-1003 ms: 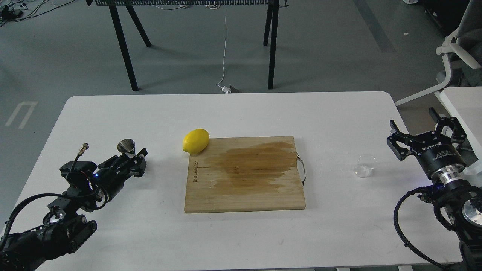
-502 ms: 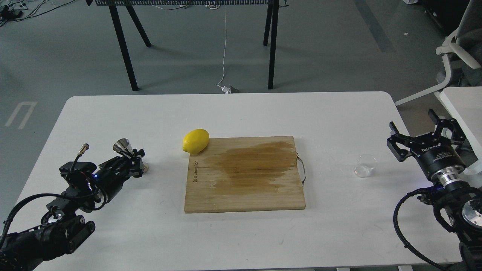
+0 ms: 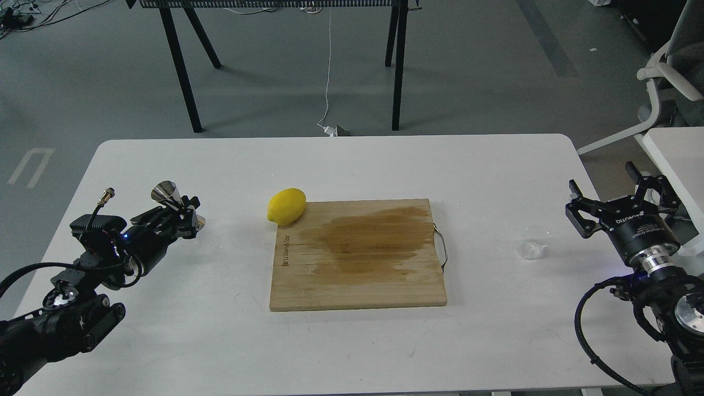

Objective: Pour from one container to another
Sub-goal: 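Lift the jigger with the left gripper and carry it over the board, then lower the jigger onto the board center with the left gripper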

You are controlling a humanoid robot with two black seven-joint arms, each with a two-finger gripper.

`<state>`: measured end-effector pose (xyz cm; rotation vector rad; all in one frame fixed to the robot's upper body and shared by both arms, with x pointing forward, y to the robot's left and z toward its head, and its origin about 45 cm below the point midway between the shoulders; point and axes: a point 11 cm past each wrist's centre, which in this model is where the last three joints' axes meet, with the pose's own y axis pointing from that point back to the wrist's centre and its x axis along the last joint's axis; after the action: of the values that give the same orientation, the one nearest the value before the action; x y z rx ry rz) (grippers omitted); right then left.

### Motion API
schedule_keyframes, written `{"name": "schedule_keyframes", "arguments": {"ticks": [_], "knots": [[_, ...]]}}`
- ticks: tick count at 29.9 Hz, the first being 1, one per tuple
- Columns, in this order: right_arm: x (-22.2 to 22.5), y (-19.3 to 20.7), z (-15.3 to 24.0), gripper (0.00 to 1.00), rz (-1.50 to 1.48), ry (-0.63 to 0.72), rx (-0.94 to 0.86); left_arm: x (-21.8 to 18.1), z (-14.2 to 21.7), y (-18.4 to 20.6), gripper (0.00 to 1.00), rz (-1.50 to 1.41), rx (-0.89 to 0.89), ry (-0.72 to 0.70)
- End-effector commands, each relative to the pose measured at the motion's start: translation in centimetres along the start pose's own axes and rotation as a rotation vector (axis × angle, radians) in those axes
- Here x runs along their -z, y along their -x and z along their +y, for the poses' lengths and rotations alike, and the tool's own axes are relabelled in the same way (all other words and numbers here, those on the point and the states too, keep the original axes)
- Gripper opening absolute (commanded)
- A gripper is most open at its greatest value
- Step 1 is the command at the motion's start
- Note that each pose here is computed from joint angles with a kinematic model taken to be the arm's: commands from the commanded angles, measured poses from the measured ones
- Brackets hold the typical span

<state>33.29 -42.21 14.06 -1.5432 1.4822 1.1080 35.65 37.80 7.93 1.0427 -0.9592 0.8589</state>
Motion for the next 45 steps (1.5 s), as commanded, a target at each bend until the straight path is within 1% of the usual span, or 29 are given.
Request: {"name": "schedule_keyframes", "arguments": {"ticks": [1, 3, 7, 12, 14, 18, 20, 22, 25, 30, 34, 42, 45], "knots": [[0.0, -0.1, 0.0, 0.99, 0.0, -0.002, -0.002, -0.3, -0.3, -1.1, 0.22, -0.008, -0.02, 0.019], [0.0, -0.1, 0.0, 0.99, 0.0, -0.002, -0.002, -1.0, -0.6, -2.1, 0.21, -0.015, -0.037, 0.053], [0.0, -0.1, 0.0, 0.99, 0.0, 0.0, -0.002, -3.7, -1.6, -5.0, 0.21, -0.047, -0.072, 0.167], [0.0, -0.3, 0.1, 0.99, 0.001, -0.001, -0.009, -7.2, -3.1, -8.8, 0.22, -0.058, -0.128, 0.28], [-0.1, -0.3, 0.1, 0.99, 0.001, 0.002, -0.009, -8.5, -3.7, -9.7, 0.22, -0.061, -0.136, 0.318], [-0.2, -0.2, 0.1, 0.99, 0.001, 0.004, -0.007, -12.0, -4.9, -12.0, 0.23, -0.074, -0.132, 0.416], [-0.1, -0.4, 0.3, 0.99, 0.0, 0.002, -0.012, -14.8, -6.0, -12.6, 0.23, -0.074, -0.133, 0.475], [-0.1, -0.5, 0.3, 0.99, 0.002, 0.003, -0.014, -18.6, -7.0, -12.3, 0.23, -0.074, -0.123, 0.553], [-0.2, -0.4, 0.3, 0.99, 0.0, 0.005, -0.013, -23.0, -7.6, -10.0, 0.23, -0.12, -0.049, 0.651], [-0.2, -0.4, 0.3, 0.99, 0.0, 0.005, -0.013, -27.7, -7.5, -5.4, 0.24, -0.144, 0.052, 0.749], [-0.2, -0.4, 0.3, 0.99, 0.002, 0.005, -0.013, -30.7, -7.4, -3.0, 0.24, -0.138, 0.096, 0.796], [-0.3, -0.6, 0.6, 0.99, 0.0, 0.007, -0.018, -32.2, -8.1, -1.0, 0.24, -0.129, 0.116, 0.784], [-0.3, -0.6, 0.6, 0.99, -0.001, 0.008, -0.017, -30.3, -8.7, -0.5, 0.24, -0.145, 0.128, 0.726]]}}
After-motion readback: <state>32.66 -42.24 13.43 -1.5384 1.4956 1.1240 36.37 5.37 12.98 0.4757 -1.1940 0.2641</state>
